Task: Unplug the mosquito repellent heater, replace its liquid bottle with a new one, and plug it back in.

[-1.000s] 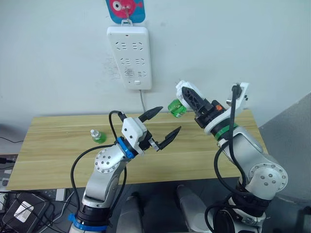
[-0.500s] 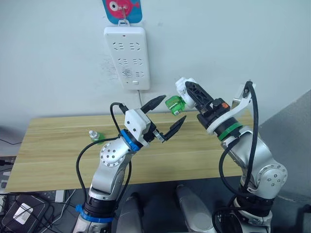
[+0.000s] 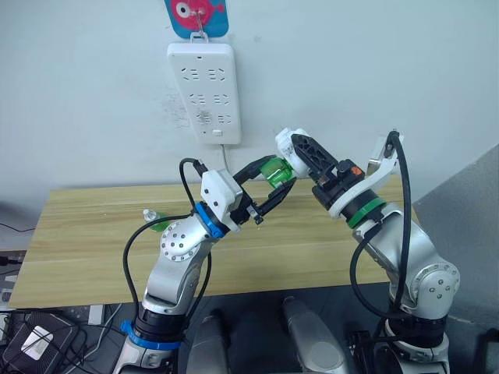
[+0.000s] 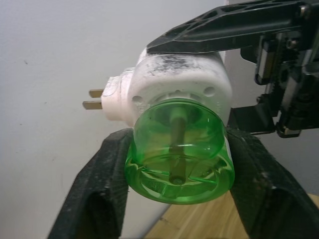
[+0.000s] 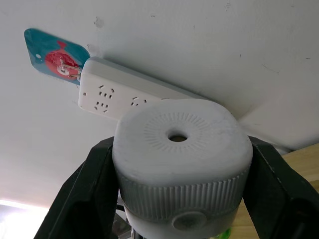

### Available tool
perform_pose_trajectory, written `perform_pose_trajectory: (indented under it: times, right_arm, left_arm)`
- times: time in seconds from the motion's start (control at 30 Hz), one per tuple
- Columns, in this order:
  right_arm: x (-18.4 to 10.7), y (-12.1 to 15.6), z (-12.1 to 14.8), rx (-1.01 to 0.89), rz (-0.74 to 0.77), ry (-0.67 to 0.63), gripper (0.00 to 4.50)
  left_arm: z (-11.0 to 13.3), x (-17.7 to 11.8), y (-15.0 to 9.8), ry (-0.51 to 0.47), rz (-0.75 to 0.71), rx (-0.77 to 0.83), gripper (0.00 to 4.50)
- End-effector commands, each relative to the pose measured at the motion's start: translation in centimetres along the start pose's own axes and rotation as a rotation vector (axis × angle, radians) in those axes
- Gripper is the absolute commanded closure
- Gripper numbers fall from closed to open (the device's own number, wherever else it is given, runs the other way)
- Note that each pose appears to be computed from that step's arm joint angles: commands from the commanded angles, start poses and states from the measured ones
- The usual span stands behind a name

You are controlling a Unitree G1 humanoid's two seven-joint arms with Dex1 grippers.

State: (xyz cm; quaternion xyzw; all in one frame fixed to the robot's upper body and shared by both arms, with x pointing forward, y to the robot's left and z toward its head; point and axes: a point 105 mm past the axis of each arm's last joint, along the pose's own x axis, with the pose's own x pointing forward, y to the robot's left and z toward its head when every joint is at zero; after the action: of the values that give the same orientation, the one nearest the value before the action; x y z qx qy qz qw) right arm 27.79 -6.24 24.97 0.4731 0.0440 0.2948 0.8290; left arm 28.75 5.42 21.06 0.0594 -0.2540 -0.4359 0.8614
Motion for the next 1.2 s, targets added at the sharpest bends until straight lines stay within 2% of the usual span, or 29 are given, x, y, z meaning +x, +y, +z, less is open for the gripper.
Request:
perform_pose_trajectory:
  times: [0.03,0.2,0.33,0.37,0.5,0.63,0.73,0.9,1.2]
  right_arm:
    - [-0.5,1.0,0.2,0.006,0.052,-0.011,1.54]
    - [-0.7,1.4,0.1,0.015,0.093,0.008,1.54]
    - [-1.1,1.1,0.3,-0.046,0.125,0.046,0.16]
    - [-1.3,0.6,0.3,-0.083,0.116,0.080,0.03]
    - [-2.5,-0.7,-0.3,-0.208,0.167,0.298,0.00]
    - [-4.4,-1.3,-1.4,-0.233,0.257,0.547,0.00]
    - [-5.7,-1.3,-2.1,-0.171,0.340,0.694,0.00]
    - [-6.2,-1.3,-2.6,-0.102,0.404,0.769,0.00]
    - [-7.5,-0.8,-4.4,-0.049,0.472,0.854,0.00]
  left_arm:
    - [1.6,0.3,0.3,-0.056,0.009,0.025,2.19]
    - [1.0,-0.3,0.2,-0.020,-0.008,0.018,2.19]
    - [1.2,-0.4,-0.3,-0.017,-0.061,0.026,2.19]
    - [1.2,-0.6,-0.5,-0.013,-0.093,0.039,2.19]
    - [1.1,-2.2,-1.1,0.020,-0.239,0.105,2.19]
    - [1.2,-3.8,-1.6,0.042,-0.375,0.175,2.19]
    - [1.2,-5.2,-2.4,0.047,-0.491,0.213,2.19]
    - [1.2,-6.1,-3.4,0.022,-0.582,0.256,2.19]
    - [0.9,-6.5,-4.2,0.003,-0.608,0.250,2.19]
